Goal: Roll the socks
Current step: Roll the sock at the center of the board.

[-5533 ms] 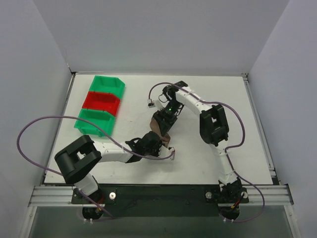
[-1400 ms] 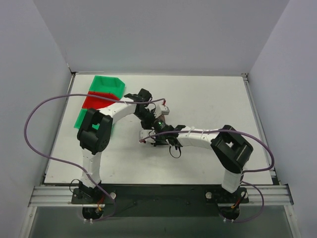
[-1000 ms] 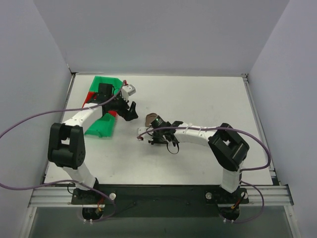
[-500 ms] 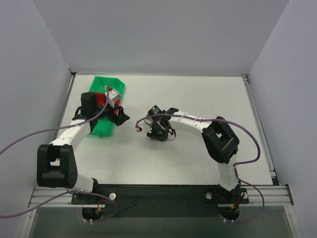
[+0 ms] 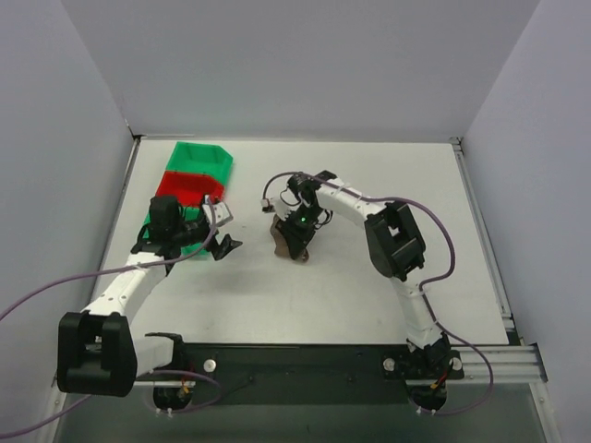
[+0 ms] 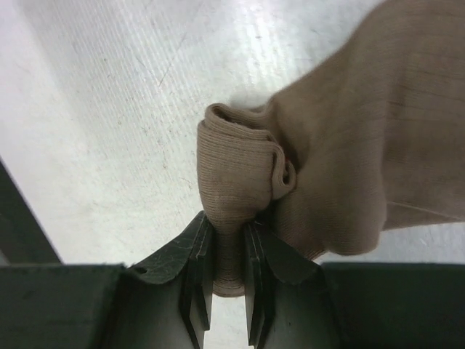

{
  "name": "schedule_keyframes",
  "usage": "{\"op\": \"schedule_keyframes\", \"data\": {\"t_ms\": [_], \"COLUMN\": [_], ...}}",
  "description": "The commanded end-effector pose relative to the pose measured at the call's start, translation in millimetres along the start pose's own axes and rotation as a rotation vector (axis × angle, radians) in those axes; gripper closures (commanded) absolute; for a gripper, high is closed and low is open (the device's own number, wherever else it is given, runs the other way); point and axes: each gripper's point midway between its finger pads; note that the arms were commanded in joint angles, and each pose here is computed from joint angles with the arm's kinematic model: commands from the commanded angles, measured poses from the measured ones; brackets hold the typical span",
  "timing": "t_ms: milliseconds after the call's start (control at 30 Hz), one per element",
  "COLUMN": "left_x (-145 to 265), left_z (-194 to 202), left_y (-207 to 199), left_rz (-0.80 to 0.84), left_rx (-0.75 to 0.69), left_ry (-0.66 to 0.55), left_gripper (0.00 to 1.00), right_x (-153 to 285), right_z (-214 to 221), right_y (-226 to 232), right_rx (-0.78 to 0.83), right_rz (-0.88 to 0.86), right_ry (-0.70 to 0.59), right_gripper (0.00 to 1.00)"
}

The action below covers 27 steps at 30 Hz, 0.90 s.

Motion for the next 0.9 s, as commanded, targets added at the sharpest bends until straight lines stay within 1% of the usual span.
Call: {"op": "schedule_keyframes", "data": {"t_ms": [0,67,133,167,267,300,367,400,533,600,700,867], "left_x": [-11,-24,-33,-40,-59,-67,-77,-83,-93,-95,-99,-105], "left_z": [18,27,35,41,37,44,42,48,58,63,61,54], "left_y": [-39,-55,-64,-75,-81,-87,-89,-93,-89,-88,-94,-111], "left_rz": [0.118,0.127,0.134,0.145,0.126,0.133,0.125,0.133,0.137,0.143,0.167,0.183], "left_rx": [-0.22,-0.308,-0.366,-0.395,-0.482,-0.505,-0.543,-0.546,-0.556,-0.56,-0.568,-0.619], "left_ry": [0.057,0.096,0.114,0.145,0.133,0.161,0.17,0.196,0.231,0.241,0.233,0.212], "left_gripper": [0.03,0.03,0.03,0.03,0.03,0.03,0.03,0.03,0.03,0.03,0.03,0.04], "right_x": [-5,-4,-5,-6,-9,-10,-11,-10,-3,1,4,-3], "right_z": [17,18,18,17,19,19,19,18,22,20,9,6], "right_y": [7,5,6,7,9,10,16,20,31,36,39,38], "right_rx": [-0.268,-0.299,-0.327,-0.354,-0.391,-0.395,-0.405,-0.371,-0.282,-0.278,-0.282,-0.306], "right_rz": [-0.162,-0.173,-0.196,-0.216,-0.246,-0.259,-0.289,-0.309,-0.313,-0.331,-0.359,-0.379], "right_ry": [-0.019,-0.033,-0.047,-0.058,-0.063,-0.069,-0.077,-0.09,-0.104,-0.125,-0.159,-0.151], "right_gripper": [1.0,1.0,1.0,1.0,1.0,1.0,1.0,1.0,1.0,1.0,1.0,1.0]}}
Point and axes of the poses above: each gripper's point midway between its finger pads, its own x axis back along the fingers, its own y axis along the line the jaws close on, z = x × y, and after that the axes turned 12 degrees about x, right-handed
